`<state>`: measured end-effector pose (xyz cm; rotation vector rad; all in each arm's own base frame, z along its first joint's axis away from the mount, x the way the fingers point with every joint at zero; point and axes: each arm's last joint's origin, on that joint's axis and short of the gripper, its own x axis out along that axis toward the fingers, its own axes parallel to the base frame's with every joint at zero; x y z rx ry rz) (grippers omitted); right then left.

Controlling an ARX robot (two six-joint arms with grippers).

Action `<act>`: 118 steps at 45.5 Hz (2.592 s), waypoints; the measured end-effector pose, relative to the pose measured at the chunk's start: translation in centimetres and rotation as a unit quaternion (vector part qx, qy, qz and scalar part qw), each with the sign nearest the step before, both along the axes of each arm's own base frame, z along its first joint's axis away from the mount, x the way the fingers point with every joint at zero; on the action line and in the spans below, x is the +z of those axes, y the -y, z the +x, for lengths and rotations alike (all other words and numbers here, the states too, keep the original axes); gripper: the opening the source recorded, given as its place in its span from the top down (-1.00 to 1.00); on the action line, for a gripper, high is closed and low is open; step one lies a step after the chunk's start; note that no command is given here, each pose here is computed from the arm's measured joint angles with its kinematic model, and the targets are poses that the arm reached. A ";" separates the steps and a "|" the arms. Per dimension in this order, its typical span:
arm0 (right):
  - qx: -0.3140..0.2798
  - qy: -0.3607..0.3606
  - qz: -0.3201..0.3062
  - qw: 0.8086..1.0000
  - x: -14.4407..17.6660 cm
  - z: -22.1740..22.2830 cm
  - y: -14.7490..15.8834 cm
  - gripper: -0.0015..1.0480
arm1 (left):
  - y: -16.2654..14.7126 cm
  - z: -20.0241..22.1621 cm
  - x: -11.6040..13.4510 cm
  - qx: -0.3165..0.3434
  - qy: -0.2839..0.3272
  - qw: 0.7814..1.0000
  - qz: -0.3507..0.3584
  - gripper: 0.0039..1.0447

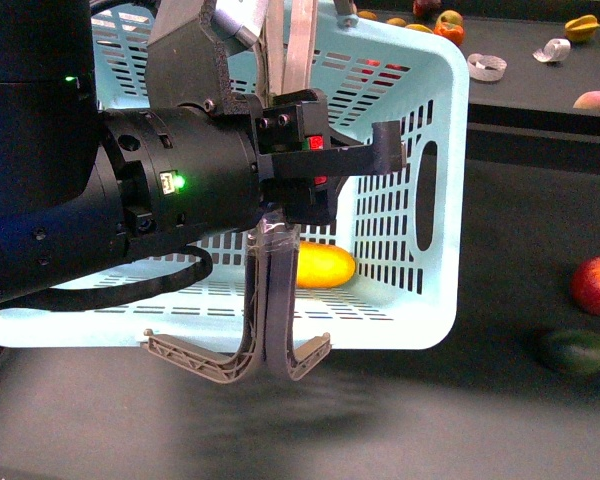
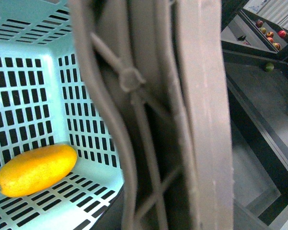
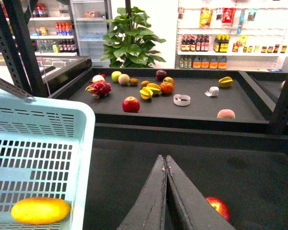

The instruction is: Pick mango with right arm and hold basket with left

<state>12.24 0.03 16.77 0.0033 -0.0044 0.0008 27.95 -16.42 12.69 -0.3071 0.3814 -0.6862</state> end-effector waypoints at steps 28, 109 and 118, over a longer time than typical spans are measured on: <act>0.000 0.002 0.000 1.000 0.0 -1.1 0.0 0.97 | 0.0 0.0 0.0 -0.001 0.000 1.000 -0.001 0.67; 0.001 -0.001 -0.001 1.000 -0.3 -2.5 0.0 -0.84 | 1.6 13.1 1.1 0.383 -0.133 0.886 -0.226 0.67; 0.001 -0.001 -0.001 1.000 -0.3 -2.5 0.0 -0.84 | 0.0 15.7 -1.3 0.445 -0.169 0.819 -0.320 0.67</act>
